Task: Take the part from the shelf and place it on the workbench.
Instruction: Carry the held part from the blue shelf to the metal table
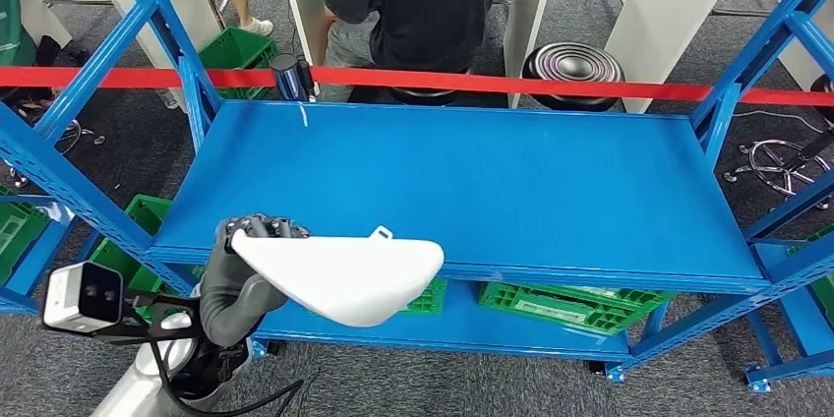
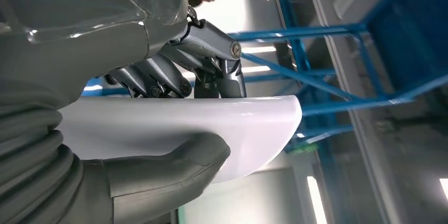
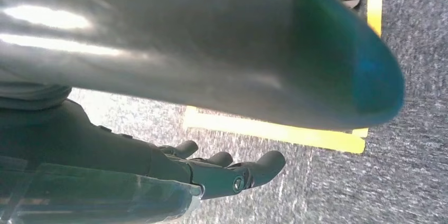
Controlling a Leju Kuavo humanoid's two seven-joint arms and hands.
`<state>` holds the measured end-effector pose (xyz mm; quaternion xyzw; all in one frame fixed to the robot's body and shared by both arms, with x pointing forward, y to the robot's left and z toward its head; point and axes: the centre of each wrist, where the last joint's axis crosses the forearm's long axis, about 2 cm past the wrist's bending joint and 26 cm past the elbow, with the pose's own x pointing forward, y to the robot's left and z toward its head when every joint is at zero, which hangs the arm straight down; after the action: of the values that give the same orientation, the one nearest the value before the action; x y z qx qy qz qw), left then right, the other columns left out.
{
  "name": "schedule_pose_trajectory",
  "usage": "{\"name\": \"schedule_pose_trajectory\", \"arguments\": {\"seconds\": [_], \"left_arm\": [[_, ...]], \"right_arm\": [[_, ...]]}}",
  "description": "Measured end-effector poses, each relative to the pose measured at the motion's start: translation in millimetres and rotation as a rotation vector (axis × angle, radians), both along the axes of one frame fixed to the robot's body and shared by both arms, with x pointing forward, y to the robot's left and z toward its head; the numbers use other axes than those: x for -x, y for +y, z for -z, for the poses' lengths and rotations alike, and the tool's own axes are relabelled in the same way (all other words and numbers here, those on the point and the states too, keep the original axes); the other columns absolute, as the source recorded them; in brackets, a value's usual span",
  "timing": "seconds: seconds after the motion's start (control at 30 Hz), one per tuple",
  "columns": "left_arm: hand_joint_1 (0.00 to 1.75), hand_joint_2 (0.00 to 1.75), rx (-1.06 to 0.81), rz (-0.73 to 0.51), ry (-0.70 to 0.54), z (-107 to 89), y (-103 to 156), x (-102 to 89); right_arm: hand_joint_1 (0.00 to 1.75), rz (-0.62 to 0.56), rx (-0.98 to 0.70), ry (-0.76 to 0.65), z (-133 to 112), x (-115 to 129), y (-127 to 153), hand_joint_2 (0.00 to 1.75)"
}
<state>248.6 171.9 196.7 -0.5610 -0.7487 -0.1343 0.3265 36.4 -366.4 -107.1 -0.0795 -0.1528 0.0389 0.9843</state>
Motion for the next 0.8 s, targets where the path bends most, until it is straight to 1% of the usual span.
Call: {"name": "schedule_pose_trajectory", "arguments": {"seconds": [0.17,0.33,0.6,0.8], "left_arm": [[1.75,1.75,0.062,0.046,-0.051,-12.3,-3,7.6],[1.75,1.75,0.105,0.067,-0.093,-19.6,-4,12.9],[1.75,1.75,0.121,0.095,-0.095,-20.3,-4,18.2],[1.75,1.75,0.125,0.094,-0.065,-20.8,-5,18.8]], "right_arm": [[0.00,-0.006,0.008,-0.009,-1,-5,-1,0.00],[0.00,-0.014,0.010,-0.015,-1,-8,1,0.00],[0.00,-0.021,0.007,-0.017,-1,-11,3,0.00],[0.00,-0.023,0.000,-0.021,-1,-13,7,0.00]]}}
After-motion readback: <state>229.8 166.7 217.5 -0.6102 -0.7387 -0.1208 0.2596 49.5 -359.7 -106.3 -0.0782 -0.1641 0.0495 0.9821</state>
